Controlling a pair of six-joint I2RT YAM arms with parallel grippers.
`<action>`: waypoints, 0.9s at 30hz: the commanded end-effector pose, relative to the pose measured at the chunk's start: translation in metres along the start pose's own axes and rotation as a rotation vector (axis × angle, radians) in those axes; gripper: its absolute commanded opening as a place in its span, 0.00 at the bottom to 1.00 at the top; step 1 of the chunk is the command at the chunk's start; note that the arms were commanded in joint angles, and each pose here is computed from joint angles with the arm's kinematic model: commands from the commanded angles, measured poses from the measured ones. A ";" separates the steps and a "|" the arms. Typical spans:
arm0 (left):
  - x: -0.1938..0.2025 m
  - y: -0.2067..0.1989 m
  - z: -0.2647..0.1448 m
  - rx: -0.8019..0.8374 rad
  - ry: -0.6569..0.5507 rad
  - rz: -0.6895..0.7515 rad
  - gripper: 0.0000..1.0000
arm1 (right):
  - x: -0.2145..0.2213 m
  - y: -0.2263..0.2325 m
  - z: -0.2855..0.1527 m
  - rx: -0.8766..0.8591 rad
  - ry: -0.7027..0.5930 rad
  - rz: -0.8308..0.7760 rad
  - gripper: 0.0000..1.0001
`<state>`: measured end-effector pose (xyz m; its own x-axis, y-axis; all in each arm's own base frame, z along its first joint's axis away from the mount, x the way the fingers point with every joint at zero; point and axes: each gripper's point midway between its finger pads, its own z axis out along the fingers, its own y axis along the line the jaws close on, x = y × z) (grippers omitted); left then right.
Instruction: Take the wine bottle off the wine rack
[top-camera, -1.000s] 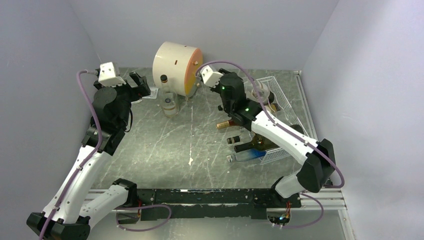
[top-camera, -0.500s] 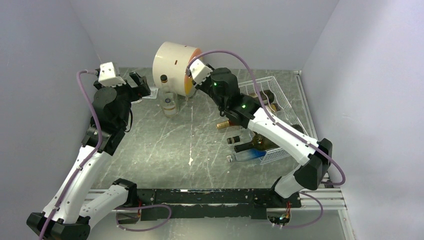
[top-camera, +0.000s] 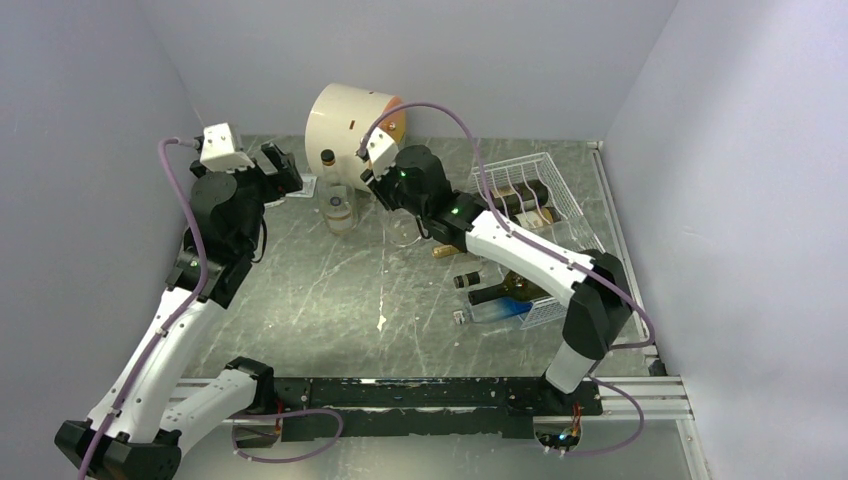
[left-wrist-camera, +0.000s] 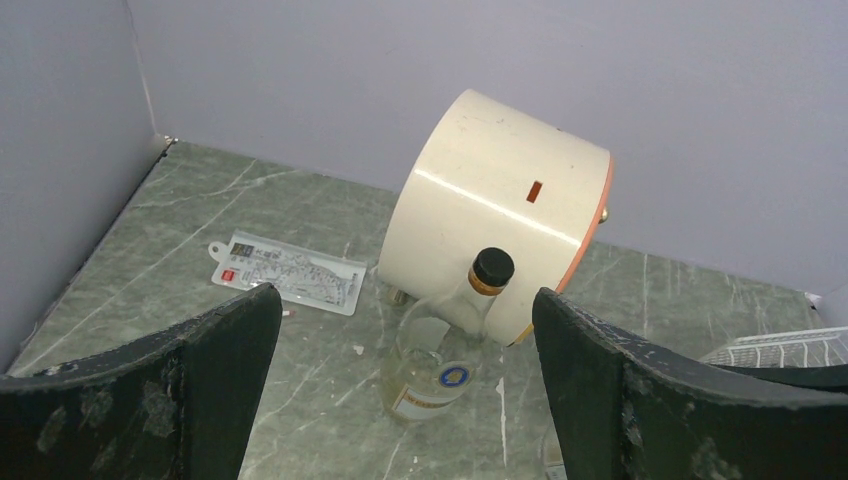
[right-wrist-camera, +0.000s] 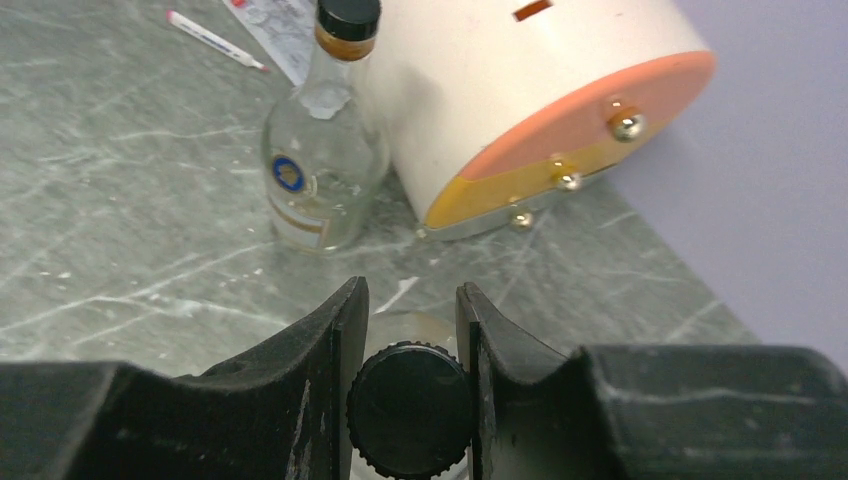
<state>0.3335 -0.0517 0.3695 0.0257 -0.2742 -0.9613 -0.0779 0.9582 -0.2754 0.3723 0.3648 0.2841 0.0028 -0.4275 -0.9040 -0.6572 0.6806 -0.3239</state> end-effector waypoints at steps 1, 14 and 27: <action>-0.011 -0.003 0.001 0.010 -0.013 -0.013 0.99 | -0.079 -0.032 -0.004 0.044 -0.316 0.142 0.00; -0.013 -0.002 0.000 0.008 -0.020 -0.015 0.99 | -0.063 -0.044 0.043 0.033 -0.345 0.212 0.00; -0.013 -0.003 0.000 0.010 -0.022 -0.013 0.99 | -0.066 -0.043 0.067 0.044 -0.390 0.202 0.00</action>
<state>0.3357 -0.0518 0.3648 0.0112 -0.2690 -0.9631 -0.0835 0.9595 -0.2690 0.4402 0.3922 0.2313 -0.0729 -0.2507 -0.9653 -0.6715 0.7280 -0.1383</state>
